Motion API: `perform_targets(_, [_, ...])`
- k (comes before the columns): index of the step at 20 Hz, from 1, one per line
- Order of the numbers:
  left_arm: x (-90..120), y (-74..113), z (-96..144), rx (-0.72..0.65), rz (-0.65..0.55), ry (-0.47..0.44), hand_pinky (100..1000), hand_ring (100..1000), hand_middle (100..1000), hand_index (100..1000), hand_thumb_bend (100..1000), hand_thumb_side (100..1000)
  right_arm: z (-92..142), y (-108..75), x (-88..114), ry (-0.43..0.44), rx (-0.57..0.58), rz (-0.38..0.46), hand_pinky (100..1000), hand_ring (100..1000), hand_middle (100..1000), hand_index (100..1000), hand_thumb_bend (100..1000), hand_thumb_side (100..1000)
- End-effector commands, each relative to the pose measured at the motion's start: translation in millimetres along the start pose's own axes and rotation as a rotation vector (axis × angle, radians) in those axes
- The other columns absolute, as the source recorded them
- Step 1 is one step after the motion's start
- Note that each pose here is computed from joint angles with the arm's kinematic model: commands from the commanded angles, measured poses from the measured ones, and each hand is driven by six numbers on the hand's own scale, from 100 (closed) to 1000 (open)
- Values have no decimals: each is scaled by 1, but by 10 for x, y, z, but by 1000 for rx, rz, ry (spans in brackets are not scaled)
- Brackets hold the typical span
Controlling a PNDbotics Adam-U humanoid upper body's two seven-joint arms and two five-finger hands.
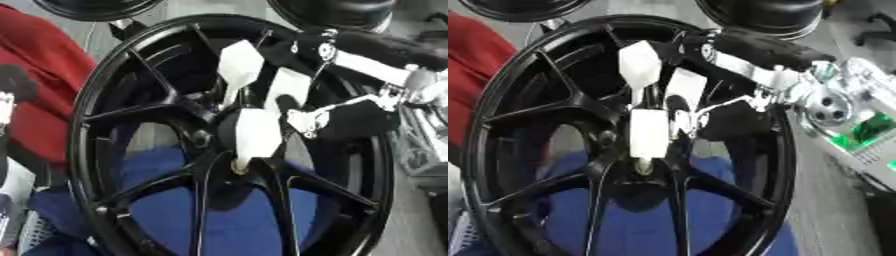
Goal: Pull the pin out of the wheel hub.
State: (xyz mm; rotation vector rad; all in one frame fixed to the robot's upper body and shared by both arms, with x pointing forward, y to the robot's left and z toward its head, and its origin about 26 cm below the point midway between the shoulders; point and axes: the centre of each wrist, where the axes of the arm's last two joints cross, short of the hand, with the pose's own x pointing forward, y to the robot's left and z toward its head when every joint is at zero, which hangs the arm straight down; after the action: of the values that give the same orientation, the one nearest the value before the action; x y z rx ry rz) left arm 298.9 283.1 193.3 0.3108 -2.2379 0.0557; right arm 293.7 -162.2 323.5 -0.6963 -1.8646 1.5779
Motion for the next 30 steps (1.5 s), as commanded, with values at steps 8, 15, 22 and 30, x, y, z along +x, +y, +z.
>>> perform_targets(8, [65, -5, -11, -13, 0, -25, 668, 642, 578, 664, 410, 579, 42, -52, -7, 9, -105, 27, 919, 933, 838, 931, 100, 349])
perform_targets(15, [63, -13, -8, -15, 6, -25, 668, 643, 579, 664, 406, 580, 47, 28, -30, 35, -64, -5, 917, 920, 816, 931, 100, 534])
perform_targets(22, [60, -19, -3, -17, 6, -22, 668, 643, 579, 663, 400, 582, 46, 62, -34, 33, -17, -42, 908, 897, 785, 930, 100, 693])
perform_targets(30, [59, -25, 0, -21, 6, -20, 669, 644, 579, 663, 395, 584, 54, 87, -52, 58, -4, -77, 902, 888, 774, 942, 100, 708])
